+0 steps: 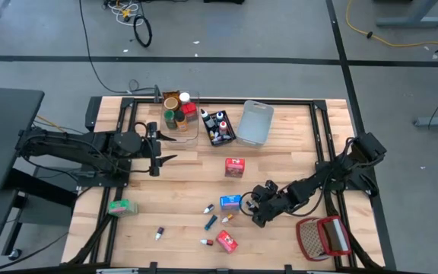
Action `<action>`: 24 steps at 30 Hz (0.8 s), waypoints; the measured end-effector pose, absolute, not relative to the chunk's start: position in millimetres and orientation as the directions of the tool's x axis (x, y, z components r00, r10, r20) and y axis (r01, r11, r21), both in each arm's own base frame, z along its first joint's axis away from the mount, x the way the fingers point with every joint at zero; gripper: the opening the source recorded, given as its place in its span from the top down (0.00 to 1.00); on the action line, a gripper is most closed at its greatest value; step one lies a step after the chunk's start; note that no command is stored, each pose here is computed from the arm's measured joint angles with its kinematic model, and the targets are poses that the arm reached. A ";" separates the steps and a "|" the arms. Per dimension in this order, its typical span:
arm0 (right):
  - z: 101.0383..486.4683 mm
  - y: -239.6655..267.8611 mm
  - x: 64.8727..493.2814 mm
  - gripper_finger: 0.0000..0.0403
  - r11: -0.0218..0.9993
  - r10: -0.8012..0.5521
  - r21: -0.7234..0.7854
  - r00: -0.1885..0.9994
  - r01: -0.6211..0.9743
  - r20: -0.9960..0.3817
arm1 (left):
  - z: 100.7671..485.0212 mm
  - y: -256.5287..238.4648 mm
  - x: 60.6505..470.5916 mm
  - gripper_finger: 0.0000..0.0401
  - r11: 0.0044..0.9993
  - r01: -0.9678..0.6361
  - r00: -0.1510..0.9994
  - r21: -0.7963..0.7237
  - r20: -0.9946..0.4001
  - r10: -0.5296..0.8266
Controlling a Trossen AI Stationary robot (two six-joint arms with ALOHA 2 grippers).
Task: Pick & Place Kitchen Items
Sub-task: Put the right black food coloring bottle into the black bin
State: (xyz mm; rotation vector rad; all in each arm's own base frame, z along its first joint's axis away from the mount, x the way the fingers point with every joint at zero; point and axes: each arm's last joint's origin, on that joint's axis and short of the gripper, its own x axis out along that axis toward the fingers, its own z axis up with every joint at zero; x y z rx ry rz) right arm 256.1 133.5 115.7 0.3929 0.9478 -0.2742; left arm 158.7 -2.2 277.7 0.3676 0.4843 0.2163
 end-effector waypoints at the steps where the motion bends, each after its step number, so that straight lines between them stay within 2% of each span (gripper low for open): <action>1: 115.7 133.4 256.1 0.42 0.895 -0.056 0.205 0.557 0.395 -0.829 | 277.9 -2.2 158.8 0.34 0.912 -0.117 0.865 0.393 -0.411 0.288; 20: 114.7 133.1 255.6 0.42 0.926 -0.067 0.157 0.556 0.345 -0.828 | 278.2 -2.2 159.0 0.34 0.912 -0.118 0.866 0.392 -0.408 0.287; 24: 114.3 132.6 255.2 0.48 0.927 -0.075 0.146 0.553 0.345 -0.830 | 278.3 -2.5 159.1 0.34 0.918 -0.112 0.870 0.381 -0.409 0.276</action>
